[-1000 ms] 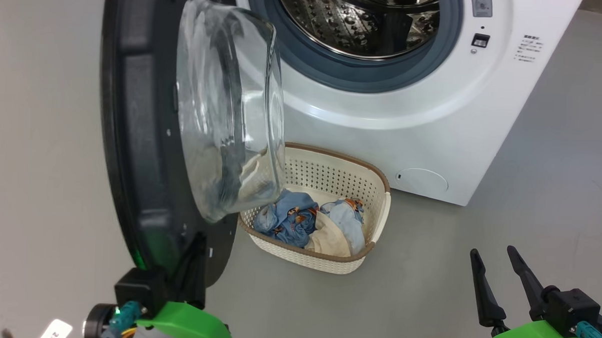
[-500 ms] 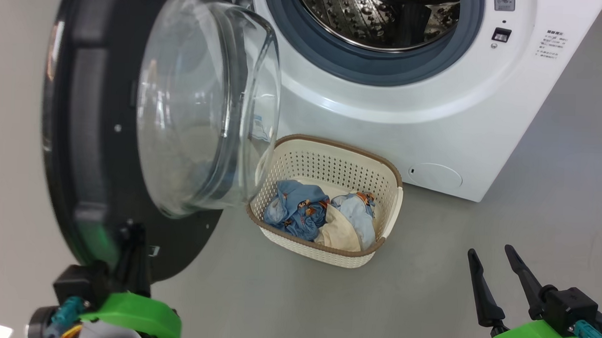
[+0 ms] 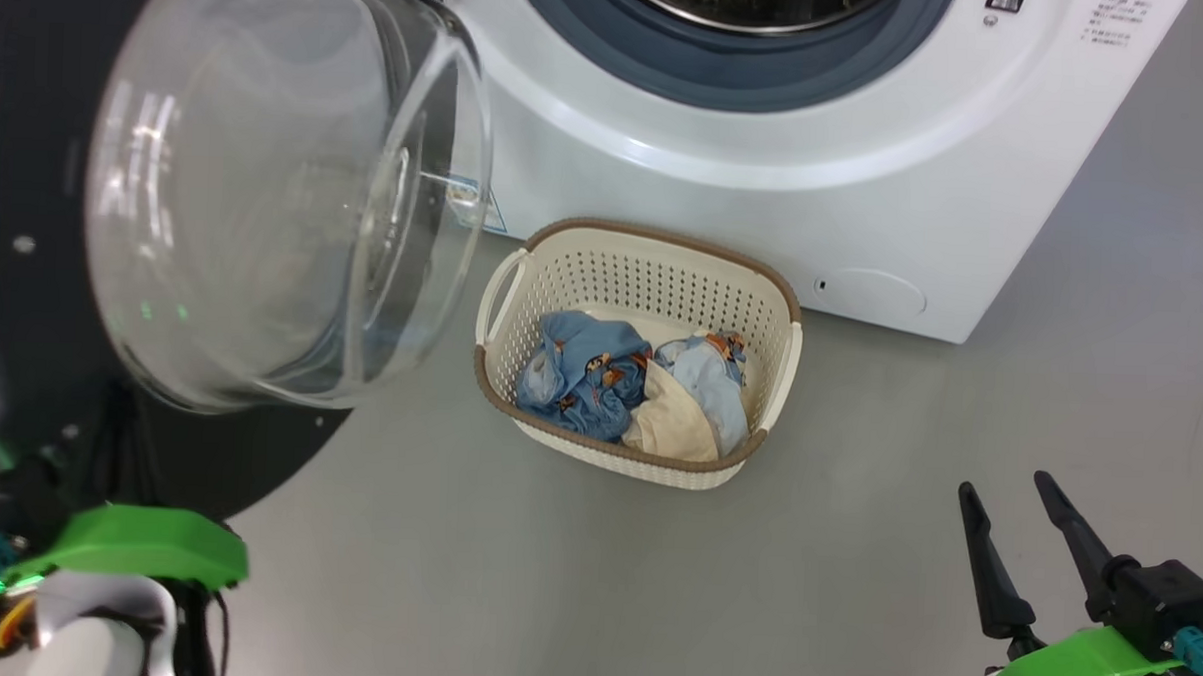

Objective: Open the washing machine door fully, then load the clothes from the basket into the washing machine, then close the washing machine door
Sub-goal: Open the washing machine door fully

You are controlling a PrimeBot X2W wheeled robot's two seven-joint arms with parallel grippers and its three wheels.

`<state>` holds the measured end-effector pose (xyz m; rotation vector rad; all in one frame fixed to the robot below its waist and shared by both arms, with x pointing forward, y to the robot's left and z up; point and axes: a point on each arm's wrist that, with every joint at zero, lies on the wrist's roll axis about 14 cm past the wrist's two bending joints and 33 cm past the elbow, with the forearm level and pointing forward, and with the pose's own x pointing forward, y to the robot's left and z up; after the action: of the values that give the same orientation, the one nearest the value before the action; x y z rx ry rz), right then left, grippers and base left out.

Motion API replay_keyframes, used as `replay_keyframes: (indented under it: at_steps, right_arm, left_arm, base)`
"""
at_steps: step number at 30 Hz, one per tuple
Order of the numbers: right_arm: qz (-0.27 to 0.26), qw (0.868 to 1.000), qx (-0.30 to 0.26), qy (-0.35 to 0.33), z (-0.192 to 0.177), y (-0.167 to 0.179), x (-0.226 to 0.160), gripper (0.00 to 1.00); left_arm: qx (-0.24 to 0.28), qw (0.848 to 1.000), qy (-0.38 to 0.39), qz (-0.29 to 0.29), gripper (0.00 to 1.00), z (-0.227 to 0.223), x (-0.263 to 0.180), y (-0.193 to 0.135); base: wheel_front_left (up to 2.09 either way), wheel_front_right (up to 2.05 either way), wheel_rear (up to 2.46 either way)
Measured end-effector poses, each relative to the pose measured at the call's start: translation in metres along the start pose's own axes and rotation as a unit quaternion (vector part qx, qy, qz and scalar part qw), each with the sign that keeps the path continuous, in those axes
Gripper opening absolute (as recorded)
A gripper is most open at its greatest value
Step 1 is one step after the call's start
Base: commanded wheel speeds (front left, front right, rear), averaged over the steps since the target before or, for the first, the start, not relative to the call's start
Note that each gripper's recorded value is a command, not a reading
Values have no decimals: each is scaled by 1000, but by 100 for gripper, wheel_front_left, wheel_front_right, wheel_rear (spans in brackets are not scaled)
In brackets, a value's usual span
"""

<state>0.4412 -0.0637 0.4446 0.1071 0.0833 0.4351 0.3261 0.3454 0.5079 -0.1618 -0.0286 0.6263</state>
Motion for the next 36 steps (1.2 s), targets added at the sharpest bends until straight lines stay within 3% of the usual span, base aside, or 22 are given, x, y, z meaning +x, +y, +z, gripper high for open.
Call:
replay_keyframes:
  at_steps: [13,36]
  right_arm:
    - [9,1000,-6,7,-10,-7,16,100]
    - [16,1000,-17,2,-4,-8,13,100]
  left_arm:
    - [11,996,-23,87,0,12,29,52]
    - [36,993,-9,116,0,1,41,89]
  base:
    - [0,0,0]
    - [0,0,0]
